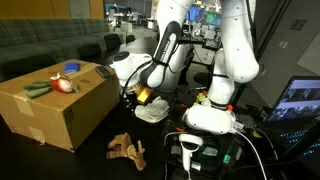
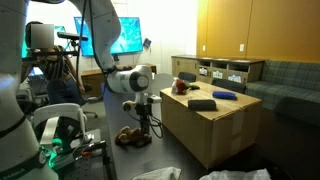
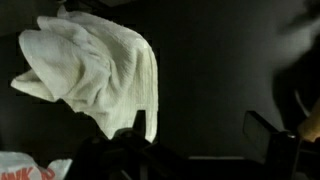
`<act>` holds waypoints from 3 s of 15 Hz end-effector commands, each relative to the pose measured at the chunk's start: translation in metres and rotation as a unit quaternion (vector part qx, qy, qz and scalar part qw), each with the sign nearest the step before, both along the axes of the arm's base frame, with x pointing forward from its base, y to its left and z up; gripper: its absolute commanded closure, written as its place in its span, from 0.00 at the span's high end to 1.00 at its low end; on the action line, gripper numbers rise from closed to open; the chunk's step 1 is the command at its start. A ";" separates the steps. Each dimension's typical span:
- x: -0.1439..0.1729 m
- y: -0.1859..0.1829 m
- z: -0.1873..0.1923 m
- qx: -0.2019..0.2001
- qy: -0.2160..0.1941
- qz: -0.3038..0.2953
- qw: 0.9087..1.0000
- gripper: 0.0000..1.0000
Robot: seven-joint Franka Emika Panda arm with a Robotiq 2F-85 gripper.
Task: Retrieve the stuffed deer from the box and place it on the table. Lift the black object on the table and position it on top of the box. Take the plastic on the box and place it to the right of the table. Grab the red toy and the towel, then place them on the box. Lastly, pick up the blue object from the box and place it on the table.
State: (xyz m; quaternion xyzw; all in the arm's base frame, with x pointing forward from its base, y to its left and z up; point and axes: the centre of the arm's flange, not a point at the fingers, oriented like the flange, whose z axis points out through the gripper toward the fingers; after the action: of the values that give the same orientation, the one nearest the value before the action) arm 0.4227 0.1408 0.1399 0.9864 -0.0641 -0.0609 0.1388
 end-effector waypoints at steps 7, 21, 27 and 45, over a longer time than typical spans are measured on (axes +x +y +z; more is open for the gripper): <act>-0.023 -0.133 -0.058 0.048 -0.036 -0.046 0.997 1.00; -0.039 -0.202 -0.145 0.132 -0.013 -0.080 0.988 0.99; -0.024 -0.198 -0.135 0.129 -0.013 -0.061 0.990 0.46; -0.022 -0.114 0.031 0.052 0.043 -0.050 0.996 0.11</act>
State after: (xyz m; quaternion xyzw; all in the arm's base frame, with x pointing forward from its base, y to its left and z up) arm 0.4034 0.0072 0.0997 0.9884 -0.0804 -0.1166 0.0546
